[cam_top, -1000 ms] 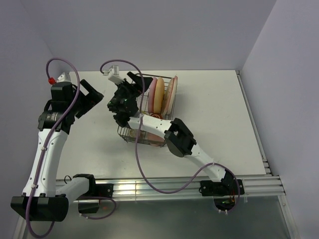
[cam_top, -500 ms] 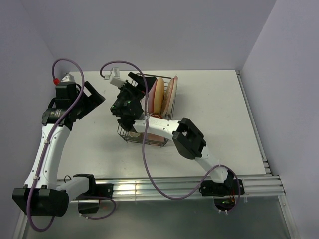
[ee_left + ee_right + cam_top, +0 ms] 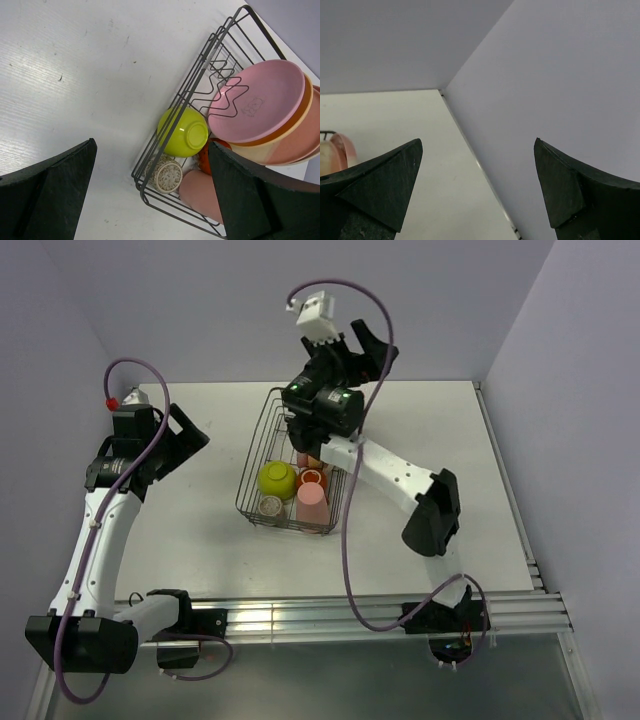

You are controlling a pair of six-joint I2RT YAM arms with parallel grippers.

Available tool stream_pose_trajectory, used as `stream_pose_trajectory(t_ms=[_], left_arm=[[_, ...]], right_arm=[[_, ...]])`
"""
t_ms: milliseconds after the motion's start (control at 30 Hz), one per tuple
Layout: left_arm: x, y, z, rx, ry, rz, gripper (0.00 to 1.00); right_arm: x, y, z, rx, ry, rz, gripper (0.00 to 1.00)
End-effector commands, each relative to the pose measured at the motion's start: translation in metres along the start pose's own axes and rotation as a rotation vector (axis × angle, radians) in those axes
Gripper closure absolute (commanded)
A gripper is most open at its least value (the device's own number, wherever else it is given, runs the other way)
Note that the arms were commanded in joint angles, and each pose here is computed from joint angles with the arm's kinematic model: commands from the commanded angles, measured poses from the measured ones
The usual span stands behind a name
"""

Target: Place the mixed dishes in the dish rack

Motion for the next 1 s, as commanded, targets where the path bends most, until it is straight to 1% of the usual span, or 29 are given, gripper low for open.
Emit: stream_pose_trajectory(t_ms=[0,33,67,100,133,167,200,233,267,300,333,367,400,433,467,500,533,567,600,633,700,767,800,833,867,900,933,967], left_arm=[[0.0,-0.006,-0.001,0.003,0.003,-0.037,0.01],[0.001,-0.005,-0.002,-0.005,0.01,-0.03,0.01],[0.001,-0.004,-0.002,-0.009,0.013,-0.025,0.01],[0.001,-0.003,-0.002,-0.013,0.014,-0.021,0.01],[0.0,-0.003,-0.002,-0.018,0.017,-0.025,0.01],[0.0,-0.002,-0.002,-0.018,0.018,-0.024,0.01],[-0.002,-0.002,-0.002,-0.02,0.021,-0.027,0.01],[-0.003,-0.001,-0.002,-0.018,0.019,-0.023,0.01],[-0.005,-0.001,-0.001,-0.018,0.02,-0.024,0.01],[-0.006,0.0,-0.001,-0.017,0.017,-0.028,0.01],[-0.007,0.0,-0.001,-0.011,0.016,-0.035,0.01],[-0.007,0.0,0.0,-0.011,0.015,-0.036,0.01],[-0.007,0.0,0.002,-0.012,0.006,-0.042,0.01],[-0.006,0.001,0.003,-0.013,0.0,-0.042,0.01],[-0.005,0.002,0.003,-0.01,0.0,-0.038,0.01],[-0.002,0.004,0.004,-0.01,0.003,-0.028,0.01],[-0.001,0.005,0.003,-0.006,0.006,-0.021,0.01],[0.0,0.007,0.004,-0.002,0.008,-0.009,0.01],[0.002,0.008,0.004,0.003,0.005,0.001,0.01],[0.002,0.01,0.004,0.013,0.007,0.008,0.01],[0.0,0.014,0.004,0.036,0.013,0.013,0.01],[-0.002,0.018,0.003,0.05,0.029,0.027,0.01],[-0.006,0.022,0.003,0.066,0.05,0.033,0.01],[-0.008,0.025,0.0,0.079,0.079,0.044,0.01],[-0.008,0.03,0.001,0.084,0.086,0.053,0.01],[-0.013,0.032,0.0,0.093,0.11,0.048,0.01],[-0.014,0.036,-0.001,0.1,0.127,0.055,0.01],[-0.014,0.043,-0.001,0.103,0.142,0.078,0.01]], right_arm=[[-0.011,0.015,-0.075,0.714,-0.137,0.185,0.0],[-0.009,0.017,-0.098,0.856,-0.096,0.152,0.0],[-0.007,0.019,-0.111,0.934,-0.07,0.127,0.0],[-0.005,0.026,-0.146,1.049,-0.042,0.095,0.0],[0.001,0.028,-0.16,1.117,0.021,0.004,0.0],[0.004,0.037,-0.146,1.188,0.048,-0.052,0.0],[0.009,0.042,-0.17,1.135,0.058,-0.095,0.0],[0.019,0.035,-0.159,1.266,0.056,-0.153,0.0],[0.025,0.025,-0.159,1.248,0.001,-0.199,0.0],[0.028,0.014,-0.167,1.233,-0.111,-0.261,0.0],[0.033,0.013,-0.149,1.141,-0.313,-0.216,0.0],[0.039,0.007,-0.14,1.082,-0.461,-0.237,0.0],[0.056,0.011,-0.121,0.993,-0.427,-0.167,0.0],[0.056,0.018,-0.123,0.873,-0.425,-0.115,0.0],[0.057,0.022,-0.112,0.793,-0.449,-0.082,0.0],[0.057,0.025,-0.09,0.715,-0.52,-0.048,0.0],[0.053,0.043,-0.074,0.635,-0.57,0.021,0.0],[0.049,0.052,-0.065,0.611,-0.615,0.048,0.0],[0.04,0.061,-0.062,0.59,-0.695,0.067,0.0],[0.037,0.075,-0.048,0.573,-0.723,0.12,0.0],[0.028,0.094,-0.042,0.528,-0.781,0.19,0.0],[0.023,0.116,-0.03,0.497,-0.789,0.281,0.01],[0.019,0.123,-0.035,0.513,-0.791,0.307,0.01],[0.013,0.141,-0.024,0.515,-0.814,0.358,0.01],[0.005,0.145,-0.036,0.564,-0.861,0.332,0.01],[0.0,0.145,-0.035,0.619,-0.905,0.3,0.01],[-0.007,0.167,-0.022,0.615,-0.946,0.353,0.01],[-0.012,0.174,-0.023,0.642,-0.96,0.356,0.0]])
Point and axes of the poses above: each gripper's point midway between its finger pads, its own x axis out along the fingers, its own z axis along the line the jaws close on, y = z × x, the point moved 8 cm from there along -x, back along the fingers
